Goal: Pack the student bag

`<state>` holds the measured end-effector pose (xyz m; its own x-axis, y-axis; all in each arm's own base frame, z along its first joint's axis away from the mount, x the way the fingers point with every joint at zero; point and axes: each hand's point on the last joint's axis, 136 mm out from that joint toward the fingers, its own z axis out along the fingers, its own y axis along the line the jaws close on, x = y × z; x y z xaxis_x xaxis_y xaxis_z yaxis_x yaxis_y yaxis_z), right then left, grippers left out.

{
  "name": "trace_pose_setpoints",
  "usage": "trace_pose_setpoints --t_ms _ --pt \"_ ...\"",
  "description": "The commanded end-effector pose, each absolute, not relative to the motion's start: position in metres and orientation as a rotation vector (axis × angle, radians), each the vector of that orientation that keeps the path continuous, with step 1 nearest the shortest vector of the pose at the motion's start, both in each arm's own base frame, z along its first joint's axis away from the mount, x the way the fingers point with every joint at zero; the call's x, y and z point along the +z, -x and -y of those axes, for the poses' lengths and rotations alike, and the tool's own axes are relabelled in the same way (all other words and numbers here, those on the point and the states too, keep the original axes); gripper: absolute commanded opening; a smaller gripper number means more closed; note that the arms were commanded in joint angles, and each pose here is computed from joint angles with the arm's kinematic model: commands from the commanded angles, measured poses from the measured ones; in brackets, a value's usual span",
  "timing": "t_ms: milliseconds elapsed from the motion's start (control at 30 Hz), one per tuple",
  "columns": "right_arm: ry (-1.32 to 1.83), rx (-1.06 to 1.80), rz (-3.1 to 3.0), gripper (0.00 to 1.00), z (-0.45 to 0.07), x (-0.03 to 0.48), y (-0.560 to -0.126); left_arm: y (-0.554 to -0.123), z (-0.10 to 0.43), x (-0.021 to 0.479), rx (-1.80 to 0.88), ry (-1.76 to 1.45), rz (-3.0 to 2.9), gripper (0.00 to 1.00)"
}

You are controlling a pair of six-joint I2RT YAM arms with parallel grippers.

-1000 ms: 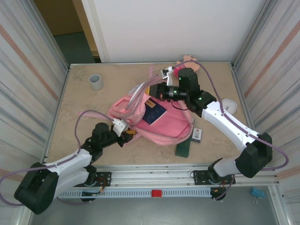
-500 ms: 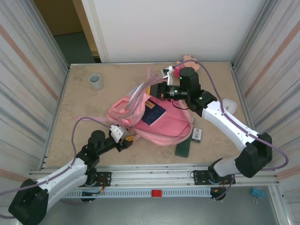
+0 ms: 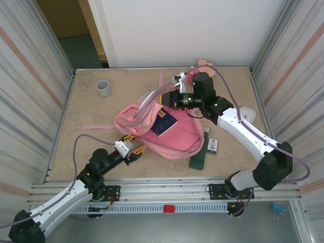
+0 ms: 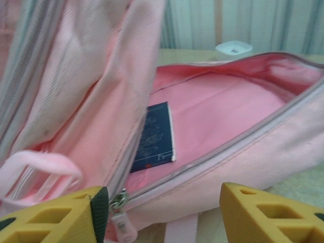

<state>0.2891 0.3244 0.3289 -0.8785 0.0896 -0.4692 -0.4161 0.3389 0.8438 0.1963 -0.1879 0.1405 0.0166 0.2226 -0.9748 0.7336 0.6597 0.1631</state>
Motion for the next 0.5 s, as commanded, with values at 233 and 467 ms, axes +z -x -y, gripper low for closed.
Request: trace_pose_setpoints --t_ms 233,467 --pt "0.417 1.622 -1.967 0.01 -0.326 0.391 -0.280 -0.213 0.194 0.118 -0.434 -0.838 -1.652 0.60" --pt "0.417 1.627 -1.961 0.01 -0.328 0.392 -0.281 -0.218 0.205 0.130 -0.446 -0.871 -1.597 0.62"
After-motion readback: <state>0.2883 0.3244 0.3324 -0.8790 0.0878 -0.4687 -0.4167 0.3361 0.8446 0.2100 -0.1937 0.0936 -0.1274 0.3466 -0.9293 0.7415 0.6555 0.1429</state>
